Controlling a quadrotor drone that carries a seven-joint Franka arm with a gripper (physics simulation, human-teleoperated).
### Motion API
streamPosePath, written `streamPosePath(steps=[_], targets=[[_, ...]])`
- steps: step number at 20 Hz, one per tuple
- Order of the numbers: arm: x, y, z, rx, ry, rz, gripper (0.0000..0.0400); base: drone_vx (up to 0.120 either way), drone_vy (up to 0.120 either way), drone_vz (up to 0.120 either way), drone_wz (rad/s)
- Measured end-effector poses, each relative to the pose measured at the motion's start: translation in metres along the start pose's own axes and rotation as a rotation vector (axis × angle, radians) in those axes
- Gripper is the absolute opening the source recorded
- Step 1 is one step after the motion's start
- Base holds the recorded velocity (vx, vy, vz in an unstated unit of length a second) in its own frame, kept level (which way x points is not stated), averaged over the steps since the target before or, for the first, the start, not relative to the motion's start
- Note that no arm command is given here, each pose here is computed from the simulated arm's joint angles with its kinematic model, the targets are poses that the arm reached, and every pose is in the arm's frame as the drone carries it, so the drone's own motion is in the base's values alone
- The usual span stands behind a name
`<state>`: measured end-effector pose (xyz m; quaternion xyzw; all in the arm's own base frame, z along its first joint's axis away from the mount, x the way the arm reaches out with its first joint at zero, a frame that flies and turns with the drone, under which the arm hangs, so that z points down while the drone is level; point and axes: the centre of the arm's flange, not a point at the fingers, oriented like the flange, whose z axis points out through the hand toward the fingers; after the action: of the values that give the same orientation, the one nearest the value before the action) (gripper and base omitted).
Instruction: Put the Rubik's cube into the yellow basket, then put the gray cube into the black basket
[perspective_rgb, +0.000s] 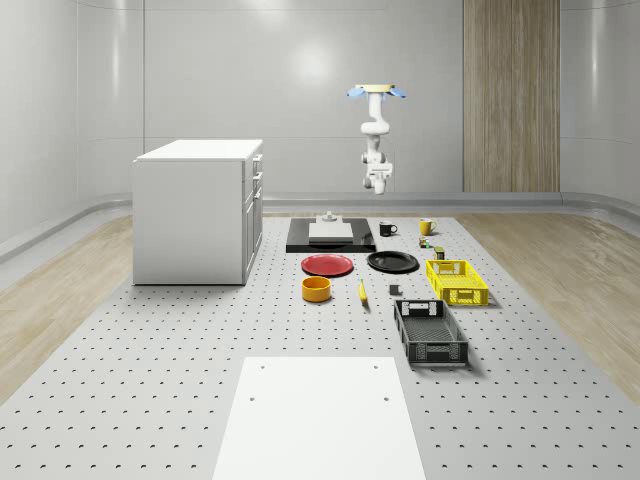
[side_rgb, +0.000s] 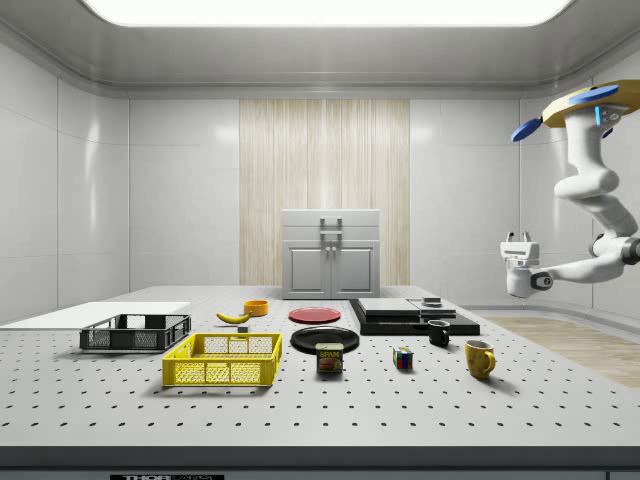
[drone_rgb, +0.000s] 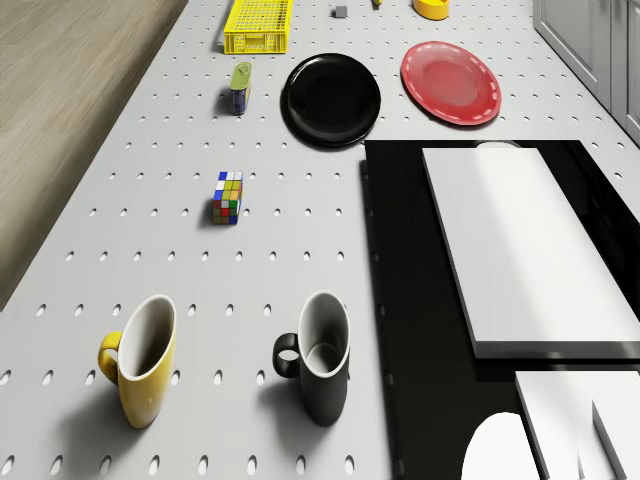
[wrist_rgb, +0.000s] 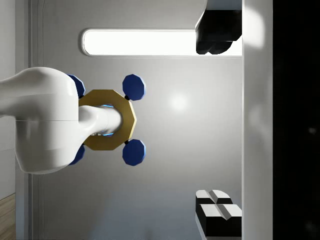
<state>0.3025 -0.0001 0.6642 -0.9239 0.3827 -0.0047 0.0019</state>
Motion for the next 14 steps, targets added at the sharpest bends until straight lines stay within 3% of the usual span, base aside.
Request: streamPosePath(steps=[6,14], targets=[[0.001,-0.001,-0.019,0.003,0.003,0.000,0.0400,0.000,0.120,0.000,0.000],[0.001,-0.001,-0.026,0.008,0.008,0.000,0.0400,0.000,0.120,0.000,0.000]])
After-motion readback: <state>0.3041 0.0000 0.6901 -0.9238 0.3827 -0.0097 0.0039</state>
